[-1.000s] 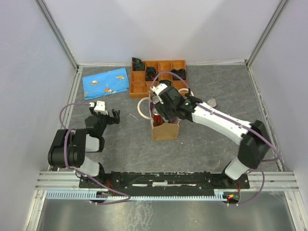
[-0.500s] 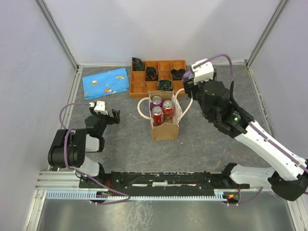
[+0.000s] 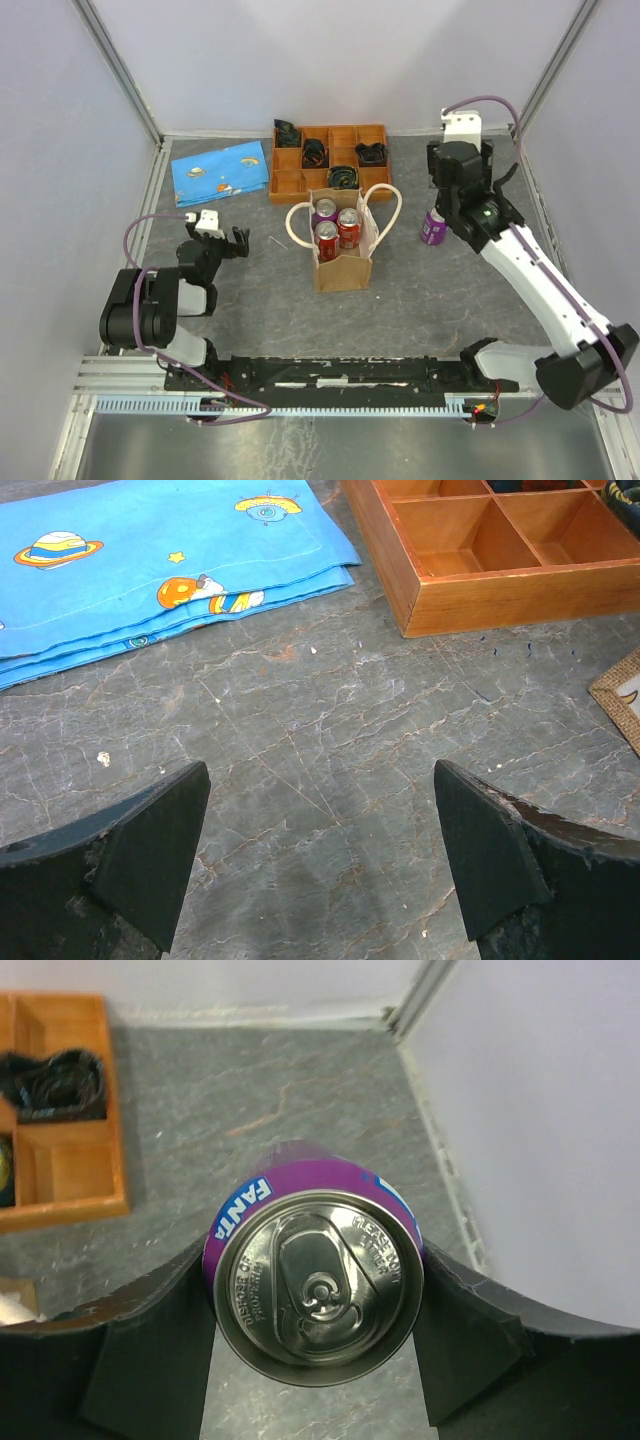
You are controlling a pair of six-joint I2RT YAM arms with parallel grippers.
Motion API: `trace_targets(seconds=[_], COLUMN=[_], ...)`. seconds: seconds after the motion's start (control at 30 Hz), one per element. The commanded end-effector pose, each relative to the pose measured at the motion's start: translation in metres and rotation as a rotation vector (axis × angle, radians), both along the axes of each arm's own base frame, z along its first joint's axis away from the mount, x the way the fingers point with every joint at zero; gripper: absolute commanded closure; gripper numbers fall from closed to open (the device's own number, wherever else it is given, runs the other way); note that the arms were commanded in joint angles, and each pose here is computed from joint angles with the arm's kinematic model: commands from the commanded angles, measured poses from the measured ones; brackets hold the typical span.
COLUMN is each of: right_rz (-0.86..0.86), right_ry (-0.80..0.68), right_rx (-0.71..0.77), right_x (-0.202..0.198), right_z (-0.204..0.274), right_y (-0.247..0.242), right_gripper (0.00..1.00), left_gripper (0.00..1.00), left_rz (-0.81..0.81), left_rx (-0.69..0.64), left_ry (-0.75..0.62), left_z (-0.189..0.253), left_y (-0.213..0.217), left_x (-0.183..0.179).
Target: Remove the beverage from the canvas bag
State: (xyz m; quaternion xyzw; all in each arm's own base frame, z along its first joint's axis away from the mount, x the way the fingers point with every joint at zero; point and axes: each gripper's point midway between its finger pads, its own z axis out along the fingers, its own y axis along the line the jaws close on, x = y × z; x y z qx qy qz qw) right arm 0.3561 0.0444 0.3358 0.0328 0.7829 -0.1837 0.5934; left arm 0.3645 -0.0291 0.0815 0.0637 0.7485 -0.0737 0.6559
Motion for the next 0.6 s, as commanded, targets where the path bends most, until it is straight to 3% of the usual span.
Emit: trace_targets(seconds=[0.0,0.57], right_rz=[0.098,0.29], right_ry=[0.05,0.389], right_rx=[0.104,0.17], right_x=[0.023,0.048], right_z=[-0.022,-0.145], right_y=[0.032,0.094], right_gripper=[1.0,1.0], left_gripper=[0.01,0.01], left_rz=[-0.013,-0.014], left_rx=[0.048,0.047], left_ry=[-0.066,-0.066], left_z=[0.013,0.013], left_y=[0.001,0.001], left_x=[0.003,0.003])
